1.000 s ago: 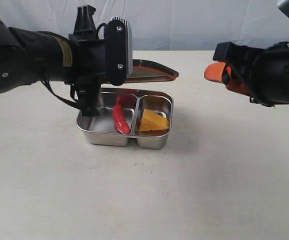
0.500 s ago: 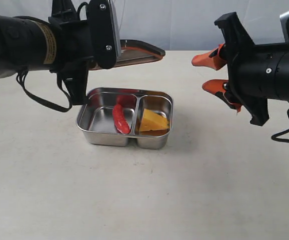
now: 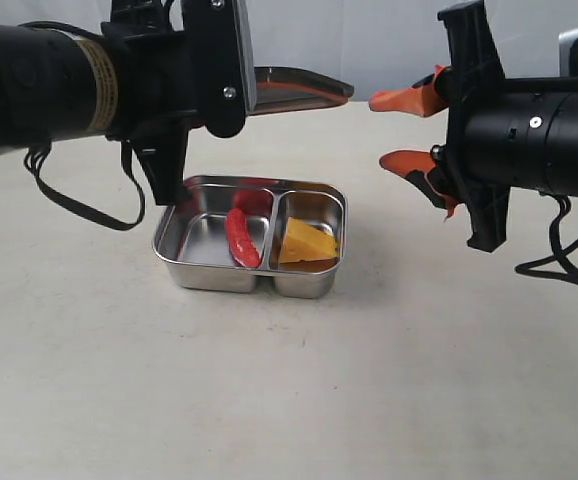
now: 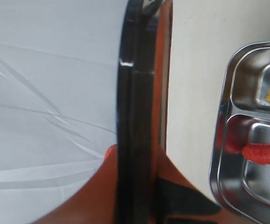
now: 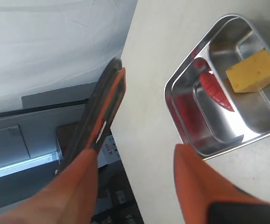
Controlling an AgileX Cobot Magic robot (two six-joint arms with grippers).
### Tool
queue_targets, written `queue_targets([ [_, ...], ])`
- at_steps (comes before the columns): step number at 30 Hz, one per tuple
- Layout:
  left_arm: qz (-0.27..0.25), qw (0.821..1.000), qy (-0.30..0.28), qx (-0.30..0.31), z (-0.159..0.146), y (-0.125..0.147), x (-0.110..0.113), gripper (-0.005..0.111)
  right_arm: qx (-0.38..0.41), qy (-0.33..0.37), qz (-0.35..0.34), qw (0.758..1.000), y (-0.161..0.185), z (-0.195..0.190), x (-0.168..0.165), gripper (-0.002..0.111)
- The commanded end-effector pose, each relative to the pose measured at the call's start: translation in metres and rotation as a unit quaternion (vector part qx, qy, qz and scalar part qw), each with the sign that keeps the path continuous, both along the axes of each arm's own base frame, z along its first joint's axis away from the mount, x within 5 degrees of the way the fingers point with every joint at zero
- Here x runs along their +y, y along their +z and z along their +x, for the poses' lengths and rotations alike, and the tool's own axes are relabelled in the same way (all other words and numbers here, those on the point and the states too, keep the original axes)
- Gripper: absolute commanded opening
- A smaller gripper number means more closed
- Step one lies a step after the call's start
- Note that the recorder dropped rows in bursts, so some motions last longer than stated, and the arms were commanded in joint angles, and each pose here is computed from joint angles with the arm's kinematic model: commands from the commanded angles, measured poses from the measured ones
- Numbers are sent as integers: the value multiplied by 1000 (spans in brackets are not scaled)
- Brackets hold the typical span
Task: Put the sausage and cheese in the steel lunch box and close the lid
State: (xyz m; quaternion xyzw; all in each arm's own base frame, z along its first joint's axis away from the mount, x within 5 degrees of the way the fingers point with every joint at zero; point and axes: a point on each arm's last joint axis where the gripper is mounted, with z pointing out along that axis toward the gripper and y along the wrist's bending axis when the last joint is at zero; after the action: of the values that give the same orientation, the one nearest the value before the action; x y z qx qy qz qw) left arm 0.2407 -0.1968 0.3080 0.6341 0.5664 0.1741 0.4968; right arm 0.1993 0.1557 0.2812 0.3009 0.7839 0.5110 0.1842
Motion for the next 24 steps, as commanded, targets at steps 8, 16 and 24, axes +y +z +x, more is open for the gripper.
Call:
queue_targets([
  [8, -39, 999, -1, -13, -8, 14, 0, 0, -13, -9, 31, 999, 5, 2, 1, 49],
  [16, -3, 999, -13, -48, -22, 16, -13, 0, -68, 11, 47, 997, 36, 8, 8, 49],
  [24, -12, 998, 1, -55, -20, 18, -12, 0, -50, 39, 48, 997, 27, 11, 16, 49],
])
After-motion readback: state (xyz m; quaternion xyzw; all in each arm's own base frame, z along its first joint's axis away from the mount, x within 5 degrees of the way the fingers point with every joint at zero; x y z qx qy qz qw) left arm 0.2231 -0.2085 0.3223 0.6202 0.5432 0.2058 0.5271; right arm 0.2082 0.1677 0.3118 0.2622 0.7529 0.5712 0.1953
